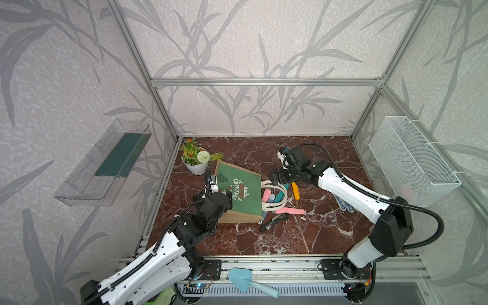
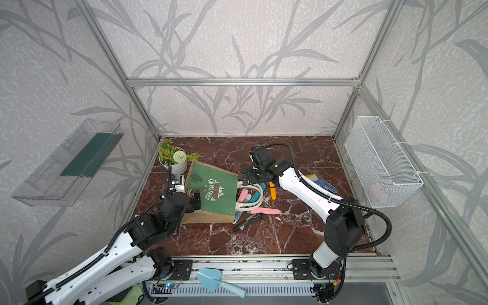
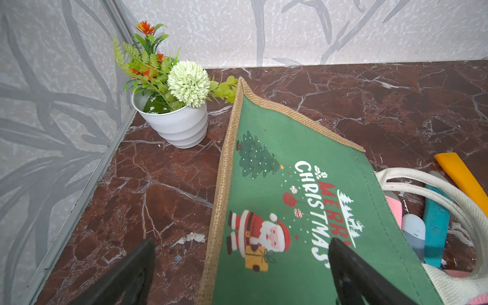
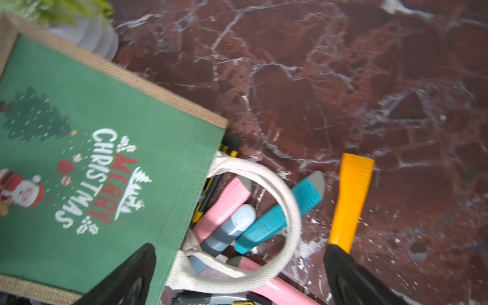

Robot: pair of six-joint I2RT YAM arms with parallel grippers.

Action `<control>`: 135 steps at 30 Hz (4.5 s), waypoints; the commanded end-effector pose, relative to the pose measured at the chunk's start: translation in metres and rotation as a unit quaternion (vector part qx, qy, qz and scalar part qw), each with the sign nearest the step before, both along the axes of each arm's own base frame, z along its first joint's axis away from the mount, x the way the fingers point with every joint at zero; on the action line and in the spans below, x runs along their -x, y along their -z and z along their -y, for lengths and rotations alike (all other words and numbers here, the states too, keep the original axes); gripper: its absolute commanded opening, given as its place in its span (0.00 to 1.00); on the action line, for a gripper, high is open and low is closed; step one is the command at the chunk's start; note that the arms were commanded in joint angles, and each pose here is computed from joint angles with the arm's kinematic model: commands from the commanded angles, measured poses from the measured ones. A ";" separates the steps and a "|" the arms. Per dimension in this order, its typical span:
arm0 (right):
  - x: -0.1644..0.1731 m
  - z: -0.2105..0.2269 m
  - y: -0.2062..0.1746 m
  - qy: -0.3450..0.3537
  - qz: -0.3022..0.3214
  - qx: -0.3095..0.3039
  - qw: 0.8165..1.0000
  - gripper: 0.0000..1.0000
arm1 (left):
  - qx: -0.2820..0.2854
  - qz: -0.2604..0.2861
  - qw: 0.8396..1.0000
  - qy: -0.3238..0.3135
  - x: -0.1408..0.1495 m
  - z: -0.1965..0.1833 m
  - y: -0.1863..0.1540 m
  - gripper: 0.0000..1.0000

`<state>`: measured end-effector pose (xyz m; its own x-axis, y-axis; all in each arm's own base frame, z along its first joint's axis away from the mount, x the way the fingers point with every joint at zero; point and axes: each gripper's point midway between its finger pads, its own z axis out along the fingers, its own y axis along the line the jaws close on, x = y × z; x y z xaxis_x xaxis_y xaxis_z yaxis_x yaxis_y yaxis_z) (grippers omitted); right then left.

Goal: Place the art knife into the pouch
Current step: Adjust the pouch at the center of the board.

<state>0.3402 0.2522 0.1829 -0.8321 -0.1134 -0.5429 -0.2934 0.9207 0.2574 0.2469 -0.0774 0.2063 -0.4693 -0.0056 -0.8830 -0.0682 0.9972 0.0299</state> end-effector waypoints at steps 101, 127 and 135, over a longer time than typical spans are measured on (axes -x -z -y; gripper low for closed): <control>0.014 0.010 0.083 0.086 -0.106 -0.115 0.984 0.60 | -0.060 -0.075 0.965 0.244 -0.062 0.166 -0.056 0.00; -0.021 -0.015 0.137 0.111 -0.162 -0.121 0.973 0.57 | -0.004 0.043 0.974 0.222 -0.038 0.127 -0.115 0.00; -0.021 -0.016 0.152 0.116 -0.167 -0.095 0.975 0.49 | 0.001 0.050 0.974 0.219 -0.039 0.127 -0.125 0.00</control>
